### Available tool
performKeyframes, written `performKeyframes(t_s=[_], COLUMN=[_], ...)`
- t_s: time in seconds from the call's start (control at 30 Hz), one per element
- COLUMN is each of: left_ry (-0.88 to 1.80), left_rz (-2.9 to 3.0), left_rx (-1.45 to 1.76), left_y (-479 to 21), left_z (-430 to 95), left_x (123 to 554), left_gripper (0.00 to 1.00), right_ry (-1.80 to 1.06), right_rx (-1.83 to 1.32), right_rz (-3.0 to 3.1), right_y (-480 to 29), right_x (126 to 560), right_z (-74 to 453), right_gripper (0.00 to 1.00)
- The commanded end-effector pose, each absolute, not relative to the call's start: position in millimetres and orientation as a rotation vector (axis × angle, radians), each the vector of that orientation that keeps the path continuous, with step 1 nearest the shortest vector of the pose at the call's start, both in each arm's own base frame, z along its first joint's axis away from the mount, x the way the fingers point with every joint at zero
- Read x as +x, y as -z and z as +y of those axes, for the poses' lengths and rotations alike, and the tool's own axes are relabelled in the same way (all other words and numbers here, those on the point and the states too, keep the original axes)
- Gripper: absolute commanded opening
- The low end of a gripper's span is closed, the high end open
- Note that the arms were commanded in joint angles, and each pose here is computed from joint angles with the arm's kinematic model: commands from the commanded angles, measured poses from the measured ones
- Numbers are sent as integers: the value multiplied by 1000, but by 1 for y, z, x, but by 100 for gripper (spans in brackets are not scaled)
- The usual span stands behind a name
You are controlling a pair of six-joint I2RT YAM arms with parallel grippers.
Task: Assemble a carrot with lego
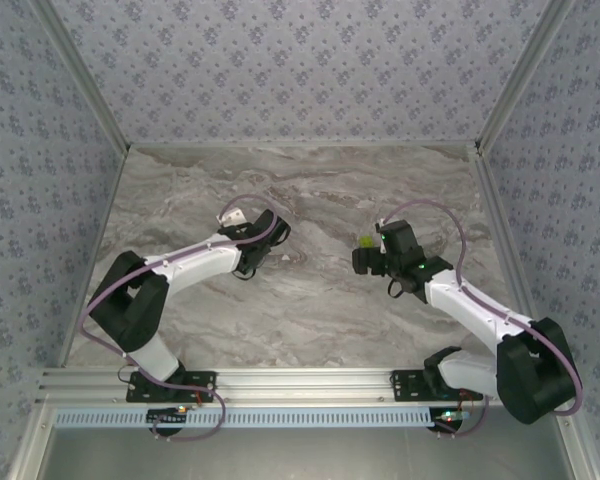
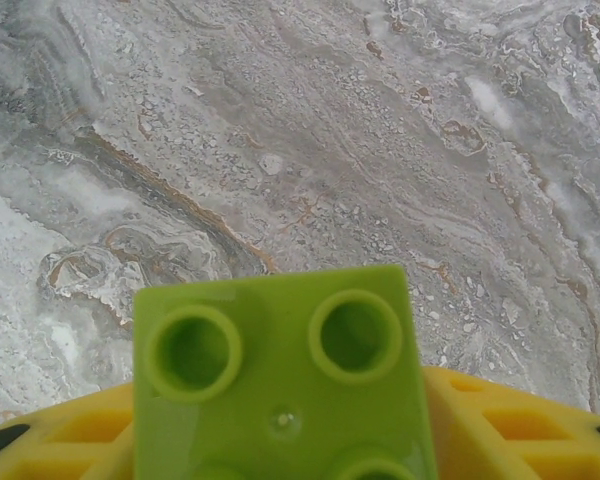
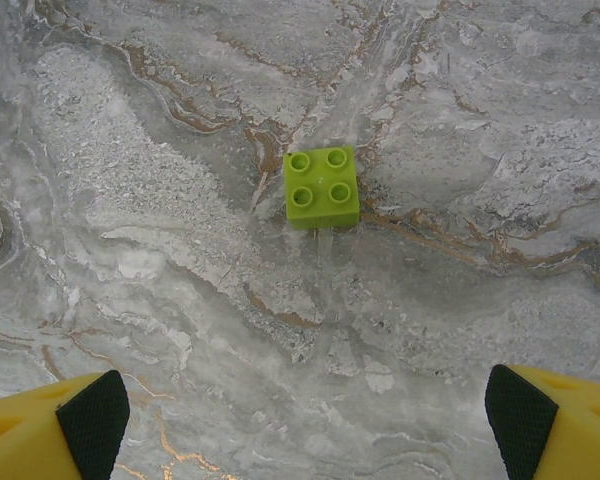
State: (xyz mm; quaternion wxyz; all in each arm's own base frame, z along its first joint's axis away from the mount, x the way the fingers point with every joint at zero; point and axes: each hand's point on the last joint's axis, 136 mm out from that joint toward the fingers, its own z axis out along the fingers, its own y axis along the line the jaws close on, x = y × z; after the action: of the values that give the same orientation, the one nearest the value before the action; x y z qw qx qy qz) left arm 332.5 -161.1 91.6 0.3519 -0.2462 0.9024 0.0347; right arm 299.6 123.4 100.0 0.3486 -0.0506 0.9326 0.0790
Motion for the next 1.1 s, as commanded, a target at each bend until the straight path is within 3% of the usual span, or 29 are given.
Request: performKeyframes(t_s=[0.0,0.2,0.23,0.4,0.43,1.07], left_ry=[-88,11,27,109,124,235], left_rz=[2353,2392,2400,2431,2431,2430], left_rx=[-621,-556,-546,-481,-469,-372], left_y=[-93,-100,-101,-111,-114,-156], left_z=[-164,-180,-183,-195,-197,-192], left_x=[333,335,336,334,334,313], left_gripper=[57,72,81,89,97,98], right_ry=[-200,-185,-174,-156,-153,-68], right_rx=[-108,-122,-118,-117,-118,-168], right_rz=[2418,2419,2421,2431,2432,2457], right_y=[-95,-85,-82,-68,-66,-41], right_x=[302,310,312,324,326,379], right_z=[121,123,123,126,126,139], right_gripper=[96,97,97,97,97,90])
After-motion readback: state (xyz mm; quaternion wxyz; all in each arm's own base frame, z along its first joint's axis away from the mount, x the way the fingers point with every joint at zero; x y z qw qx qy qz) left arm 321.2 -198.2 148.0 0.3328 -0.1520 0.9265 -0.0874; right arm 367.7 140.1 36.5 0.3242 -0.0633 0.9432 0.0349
